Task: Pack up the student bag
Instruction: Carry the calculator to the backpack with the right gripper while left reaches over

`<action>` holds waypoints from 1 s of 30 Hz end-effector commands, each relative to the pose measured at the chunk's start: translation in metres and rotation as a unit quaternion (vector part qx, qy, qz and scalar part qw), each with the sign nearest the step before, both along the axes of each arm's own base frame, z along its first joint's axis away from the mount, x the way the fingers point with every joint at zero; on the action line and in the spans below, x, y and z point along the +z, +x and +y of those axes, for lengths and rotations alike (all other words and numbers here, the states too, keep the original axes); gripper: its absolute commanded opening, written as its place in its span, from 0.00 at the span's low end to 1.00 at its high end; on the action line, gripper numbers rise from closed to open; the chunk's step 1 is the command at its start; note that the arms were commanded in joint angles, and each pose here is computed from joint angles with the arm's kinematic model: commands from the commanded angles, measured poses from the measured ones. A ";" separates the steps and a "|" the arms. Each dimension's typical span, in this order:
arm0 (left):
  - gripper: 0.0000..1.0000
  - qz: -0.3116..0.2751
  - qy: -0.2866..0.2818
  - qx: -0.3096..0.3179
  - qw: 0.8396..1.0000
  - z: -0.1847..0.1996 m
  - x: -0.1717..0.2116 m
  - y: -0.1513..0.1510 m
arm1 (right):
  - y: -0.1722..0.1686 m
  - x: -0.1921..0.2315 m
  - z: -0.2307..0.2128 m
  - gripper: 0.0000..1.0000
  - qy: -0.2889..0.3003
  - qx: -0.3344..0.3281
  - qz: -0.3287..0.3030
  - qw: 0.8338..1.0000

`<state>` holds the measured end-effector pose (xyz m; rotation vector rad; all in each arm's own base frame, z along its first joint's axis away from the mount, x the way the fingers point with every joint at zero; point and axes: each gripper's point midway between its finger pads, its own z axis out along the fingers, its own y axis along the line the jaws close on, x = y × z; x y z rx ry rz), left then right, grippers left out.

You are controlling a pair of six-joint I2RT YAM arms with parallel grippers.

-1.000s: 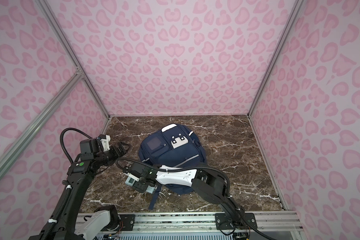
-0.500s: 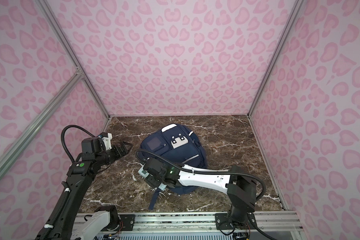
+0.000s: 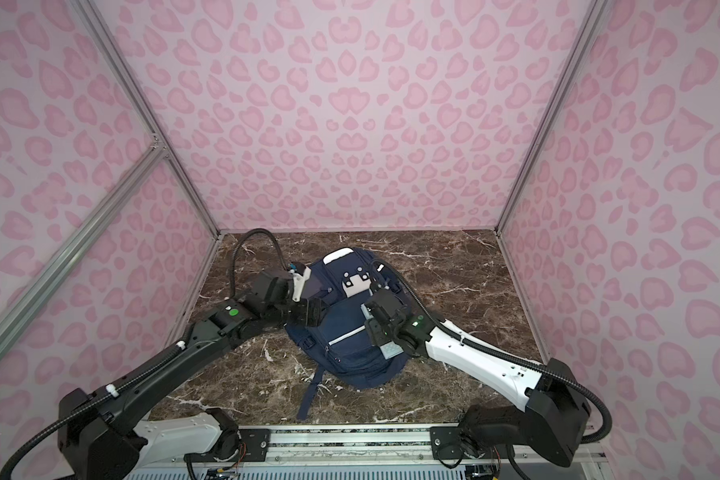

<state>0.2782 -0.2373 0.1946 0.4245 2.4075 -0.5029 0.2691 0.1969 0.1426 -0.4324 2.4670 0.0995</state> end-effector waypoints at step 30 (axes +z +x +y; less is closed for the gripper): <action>0.03 -0.033 0.061 -0.112 0.991 -0.137 -0.031 0.007 | 0.009 -0.027 -0.069 0.68 0.149 -0.110 0.064 0.980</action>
